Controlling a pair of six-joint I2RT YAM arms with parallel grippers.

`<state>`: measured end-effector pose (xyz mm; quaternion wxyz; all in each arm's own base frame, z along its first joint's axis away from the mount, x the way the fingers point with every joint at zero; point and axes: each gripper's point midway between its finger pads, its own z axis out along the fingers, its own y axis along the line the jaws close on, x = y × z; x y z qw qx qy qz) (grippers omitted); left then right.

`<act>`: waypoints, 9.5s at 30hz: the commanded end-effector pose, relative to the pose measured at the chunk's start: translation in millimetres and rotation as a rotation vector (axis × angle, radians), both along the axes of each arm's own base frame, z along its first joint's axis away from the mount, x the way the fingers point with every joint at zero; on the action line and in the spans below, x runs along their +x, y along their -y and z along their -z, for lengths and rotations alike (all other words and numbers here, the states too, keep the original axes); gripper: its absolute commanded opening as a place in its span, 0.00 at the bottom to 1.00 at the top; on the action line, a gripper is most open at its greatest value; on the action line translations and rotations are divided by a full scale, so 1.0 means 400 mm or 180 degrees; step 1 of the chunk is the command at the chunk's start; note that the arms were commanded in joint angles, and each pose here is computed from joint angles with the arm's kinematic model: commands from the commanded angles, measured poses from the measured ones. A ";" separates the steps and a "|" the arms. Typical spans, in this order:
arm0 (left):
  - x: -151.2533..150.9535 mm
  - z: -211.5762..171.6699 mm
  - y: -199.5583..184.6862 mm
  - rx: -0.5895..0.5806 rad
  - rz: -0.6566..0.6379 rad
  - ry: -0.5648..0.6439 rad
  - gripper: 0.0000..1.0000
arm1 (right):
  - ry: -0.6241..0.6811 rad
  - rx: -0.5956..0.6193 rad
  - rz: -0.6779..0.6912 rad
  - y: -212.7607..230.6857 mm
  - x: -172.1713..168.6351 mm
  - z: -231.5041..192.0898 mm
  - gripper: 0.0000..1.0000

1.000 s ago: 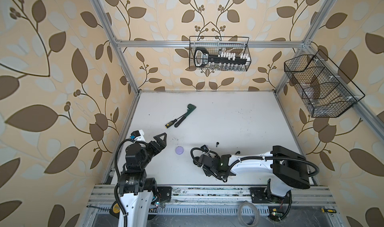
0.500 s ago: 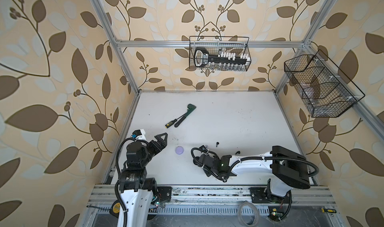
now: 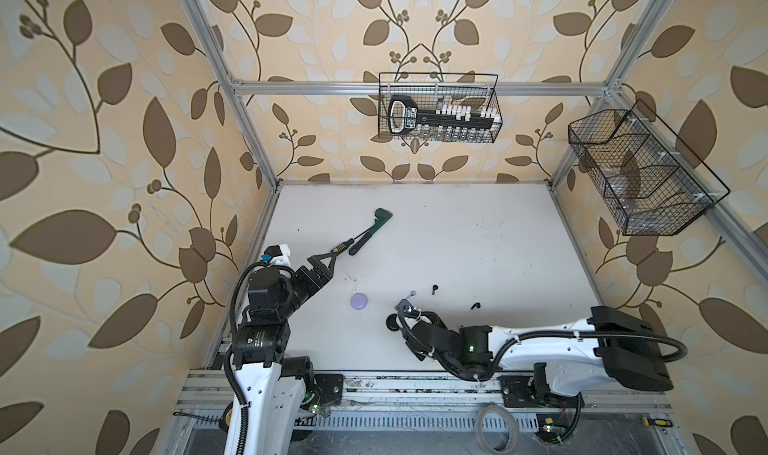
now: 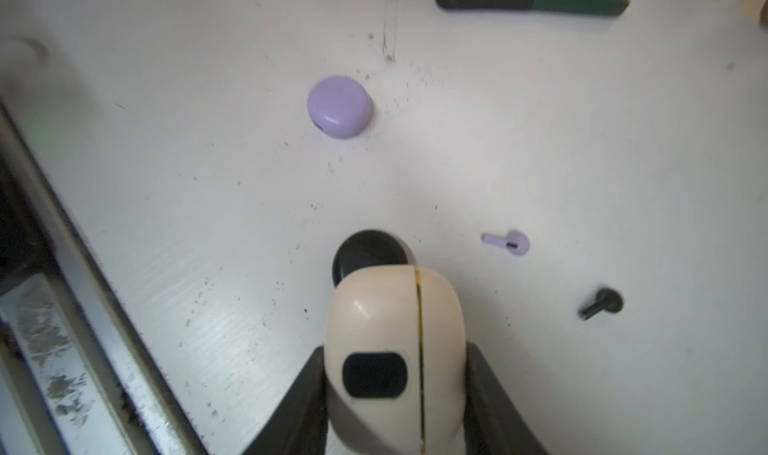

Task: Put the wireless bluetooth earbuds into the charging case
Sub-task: 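Lift the cream case toward the left gripper while the left gripper reaches in, then close the left gripper on the cream case and open the right gripper, then push the case lid open with the right gripper while the left holds it, then move the right gripper down over the cream earbud on the table, then grasp the cream earbud with the right gripper and lift it, then carry the cream earbud to the open case held by the left gripper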

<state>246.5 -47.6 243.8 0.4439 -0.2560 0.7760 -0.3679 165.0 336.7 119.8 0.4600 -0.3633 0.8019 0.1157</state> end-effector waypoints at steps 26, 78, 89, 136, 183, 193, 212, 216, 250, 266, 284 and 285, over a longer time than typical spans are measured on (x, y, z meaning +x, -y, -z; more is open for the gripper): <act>-0.161 -0.291 0.301 0.0098 0.2109 0.1774 0.72 | 0.2115 0.0300 -0.0475 0.101 0.125 -0.423 0.09; -0.179 -0.141 0.504 0.0947 0.2965 0.1690 0.00 | 0.2153 0.0570 -0.0990 -0.001 0.013 -0.483 0.43; -0.220 -0.112 0.491 0.1154 0.3046 0.2393 0.00 | 0.1610 0.1524 -0.0912 0.146 -0.064 -0.438 0.73; -0.385 -0.120 0.482 0.0903 0.3690 0.3422 0.00 | 0.0821 0.1937 -0.0405 0.098 0.020 -0.470 0.51; -0.315 0.003 0.445 0.1176 0.3014 0.3270 0.00 | -0.1765 0.0228 0.1165 0.153 -0.146 0.142 0.49; -0.296 0.007 0.427 0.1206 0.2807 0.3150 0.00 | -0.1832 -0.0081 0.1178 0.135 -0.166 0.188 0.48; -0.293 0.005 0.414 0.1217 0.2715 0.3088 0.00 | -0.1825 -0.0701 0.1313 0.157 -0.157 0.272 0.41; -0.293 0.004 0.414 0.1222 0.2717 0.3086 0.00 | -0.1829 -0.0694 0.1313 0.157 -0.155 0.272 0.39; -0.276 0.008 0.411 0.1257 0.2642 0.2982 0.00 | -0.1812 -0.0634 0.1437 0.181 -0.151 0.282 0.16; -0.113 0.135 0.452 0.1554 0.2386 0.2046 0.00 | -0.1353 0.0398 0.1779 0.220 -0.017 0.111 0.14; -0.134 0.135 0.541 0.1265 0.2793 0.2308 0.00 | -0.0938 0.1674 0.1745 0.167 0.097 -0.147 0.14; -0.140 0.133 0.546 0.1249 0.2825 0.2339 0.00 | -0.0928 0.1738 0.1737 0.162 0.098 -0.163 0.14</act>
